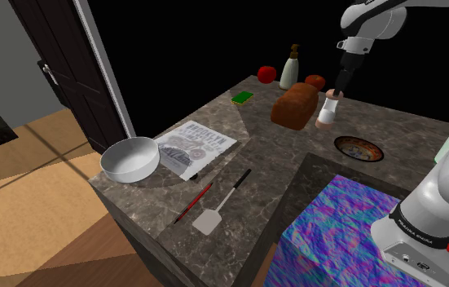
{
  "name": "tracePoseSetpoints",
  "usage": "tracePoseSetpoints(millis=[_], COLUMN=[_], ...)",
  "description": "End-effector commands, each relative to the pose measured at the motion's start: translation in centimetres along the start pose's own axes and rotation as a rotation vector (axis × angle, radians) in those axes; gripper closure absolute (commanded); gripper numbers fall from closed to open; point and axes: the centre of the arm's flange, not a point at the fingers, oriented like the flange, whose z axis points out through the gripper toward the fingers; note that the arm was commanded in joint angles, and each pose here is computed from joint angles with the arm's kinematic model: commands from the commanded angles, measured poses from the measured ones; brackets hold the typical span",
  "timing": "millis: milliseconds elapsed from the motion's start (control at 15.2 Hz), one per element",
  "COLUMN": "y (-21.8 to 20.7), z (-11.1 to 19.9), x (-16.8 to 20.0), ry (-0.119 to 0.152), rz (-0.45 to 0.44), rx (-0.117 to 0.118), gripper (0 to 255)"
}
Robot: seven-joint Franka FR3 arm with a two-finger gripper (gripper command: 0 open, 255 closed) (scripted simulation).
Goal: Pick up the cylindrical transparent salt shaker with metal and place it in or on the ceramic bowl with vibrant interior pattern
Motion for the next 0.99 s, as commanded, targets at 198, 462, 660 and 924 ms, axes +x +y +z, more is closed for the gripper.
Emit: tracePoseSetpoints(millis=[198,462,660,924], y=[-0.03,-0.03,-0.03,-0.03], z=[0.85,0.85,0.85,0.85], x=[0.07,0.07,0.07,0.07], ry=[0.0,0.0,0.0,0.0], rz=[0.0,0.0,0.0,0.0], rx=[0.0,0.0,0.0,0.0], gripper=[0,0,255,255])
